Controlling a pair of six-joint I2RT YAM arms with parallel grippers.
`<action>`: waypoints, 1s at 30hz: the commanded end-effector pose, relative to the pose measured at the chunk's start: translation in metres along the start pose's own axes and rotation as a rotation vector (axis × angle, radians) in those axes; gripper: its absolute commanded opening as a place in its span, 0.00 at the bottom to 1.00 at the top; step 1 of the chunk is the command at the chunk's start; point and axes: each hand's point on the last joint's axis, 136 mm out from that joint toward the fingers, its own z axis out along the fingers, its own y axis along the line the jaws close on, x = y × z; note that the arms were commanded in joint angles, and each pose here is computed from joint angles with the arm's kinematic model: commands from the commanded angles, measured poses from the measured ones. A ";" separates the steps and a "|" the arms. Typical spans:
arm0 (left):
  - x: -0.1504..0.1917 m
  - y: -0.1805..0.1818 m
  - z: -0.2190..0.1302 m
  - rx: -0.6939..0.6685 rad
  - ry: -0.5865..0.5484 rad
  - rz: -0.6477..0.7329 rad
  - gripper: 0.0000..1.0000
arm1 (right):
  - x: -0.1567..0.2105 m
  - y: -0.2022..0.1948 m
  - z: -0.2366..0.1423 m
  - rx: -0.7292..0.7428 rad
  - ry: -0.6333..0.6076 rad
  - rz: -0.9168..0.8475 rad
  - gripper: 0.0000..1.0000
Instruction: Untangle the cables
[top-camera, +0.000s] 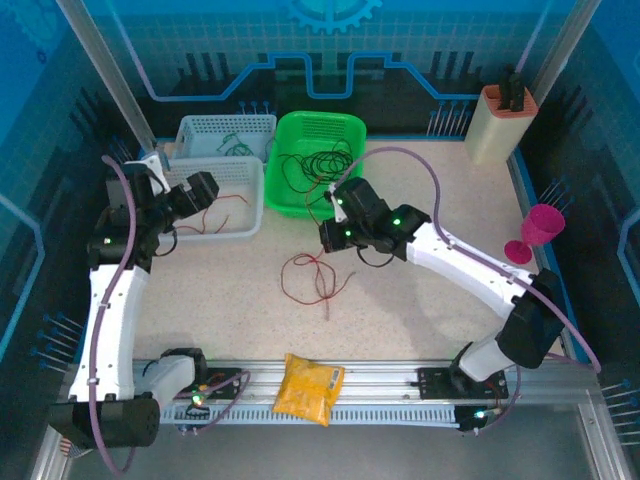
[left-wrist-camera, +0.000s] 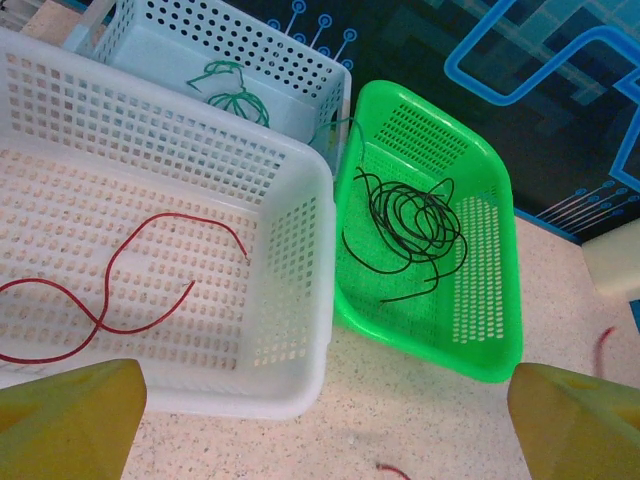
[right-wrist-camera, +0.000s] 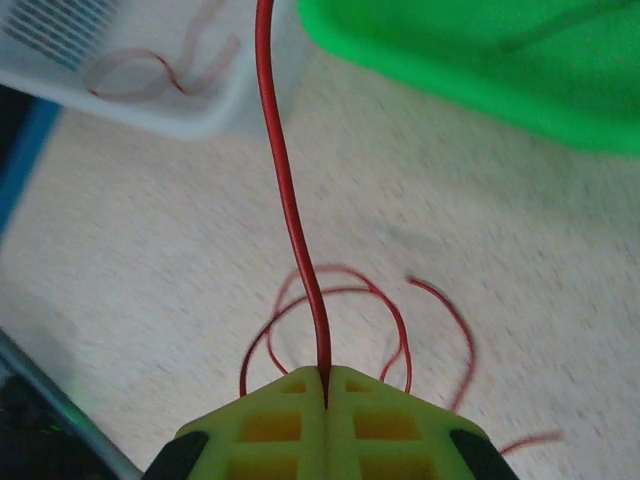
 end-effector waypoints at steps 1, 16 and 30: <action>0.013 0.008 0.000 -0.025 0.039 -0.007 0.95 | -0.038 0.039 -0.017 -0.106 -0.132 -0.034 0.00; 0.016 0.044 0.001 -0.167 0.043 -0.051 0.98 | -0.189 0.166 -0.056 -0.408 -0.613 -0.096 0.00; -0.015 0.066 -0.009 -0.268 -0.045 -0.087 0.98 | -0.175 0.127 0.142 -0.209 -0.446 0.018 0.05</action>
